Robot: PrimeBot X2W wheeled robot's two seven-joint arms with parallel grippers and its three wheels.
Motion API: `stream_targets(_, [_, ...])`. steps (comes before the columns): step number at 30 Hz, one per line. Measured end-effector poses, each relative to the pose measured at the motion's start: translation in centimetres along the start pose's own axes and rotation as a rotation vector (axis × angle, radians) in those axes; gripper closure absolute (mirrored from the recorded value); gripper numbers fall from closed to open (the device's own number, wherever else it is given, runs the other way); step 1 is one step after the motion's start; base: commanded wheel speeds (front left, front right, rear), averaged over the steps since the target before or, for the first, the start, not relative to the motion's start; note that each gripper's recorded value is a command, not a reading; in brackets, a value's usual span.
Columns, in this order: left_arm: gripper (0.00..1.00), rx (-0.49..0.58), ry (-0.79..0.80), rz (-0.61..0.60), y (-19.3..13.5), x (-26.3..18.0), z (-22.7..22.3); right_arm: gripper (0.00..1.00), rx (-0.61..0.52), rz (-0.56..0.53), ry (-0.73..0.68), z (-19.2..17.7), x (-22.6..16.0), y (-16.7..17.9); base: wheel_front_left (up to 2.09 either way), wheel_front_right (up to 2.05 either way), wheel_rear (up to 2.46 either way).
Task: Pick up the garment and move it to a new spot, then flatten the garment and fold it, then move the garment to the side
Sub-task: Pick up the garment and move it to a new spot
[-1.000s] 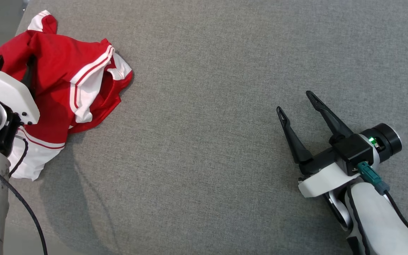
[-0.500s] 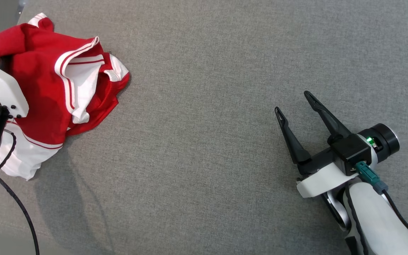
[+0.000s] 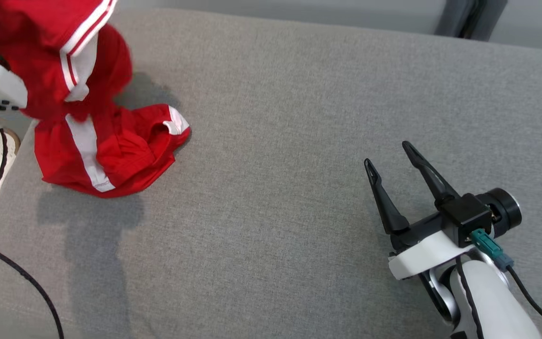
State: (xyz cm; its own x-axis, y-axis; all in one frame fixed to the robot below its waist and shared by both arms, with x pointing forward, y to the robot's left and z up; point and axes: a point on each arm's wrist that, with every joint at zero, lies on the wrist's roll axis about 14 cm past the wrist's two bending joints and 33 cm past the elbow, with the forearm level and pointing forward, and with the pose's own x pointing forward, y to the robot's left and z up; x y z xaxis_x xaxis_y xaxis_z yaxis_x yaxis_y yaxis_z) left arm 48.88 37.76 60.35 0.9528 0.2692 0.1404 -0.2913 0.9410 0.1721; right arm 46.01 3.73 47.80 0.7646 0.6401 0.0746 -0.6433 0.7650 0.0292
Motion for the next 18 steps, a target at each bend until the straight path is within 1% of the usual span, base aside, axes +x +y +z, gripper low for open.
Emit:
stream_targets(1, [1.0, -0.006, -0.048, -0.01, -0.3, 0.0, 1.5, 0.0, 0.005, -0.006, -0.007, 0.4, -0.2, 0.1, 0.0, 0.0, 0.0])
stream_targets(2, [1.0, -0.015, -0.144, -0.033, -1.1, -0.2, 4.5, 0.0, 0.012, -0.019, -0.019, 1.1, -0.5, 0.1, 0.0, 0.0, 0.0])
stream_targets(5, [1.0, -0.042, -0.254, -0.08, -2.9, -1.0, 7.9, 0.0, 0.011, -0.051, -0.033, 2.1, -1.4, -0.4, 0.0, 0.0, 0.0])
stream_targets(7, [1.0, -0.069, -0.303, -0.118, -4.7, -1.4, 9.3, 0.0, 0.006, -0.086, -0.042, 2.7, -2.2, -1.2, 0.0, 0.0, 0.0])
stream_targets(13, [1.0, -0.2, -0.375, -0.271, -11.4, -3.0, 12.5, 0.0, -0.024, -0.212, -0.085, 4.9, -4.9, -4.5, 0.0, 0.0, 0.0])
stream_targets(16, [1.0, -0.27, -0.382, -0.383, -15.6, -4.4, 13.2, 0.0, -0.043, -0.279, -0.104, 6.0, -6.4, -6.3, 0.0, 0.0, 0.0])
stream_targets(18, [1.0, -0.296, -0.379, -0.454, -18.3, -5.3, 13.6, 0.0, -0.066, -0.328, -0.111, 6.6, -7.7, -7.7, 0.0, 0.0, 0.0])
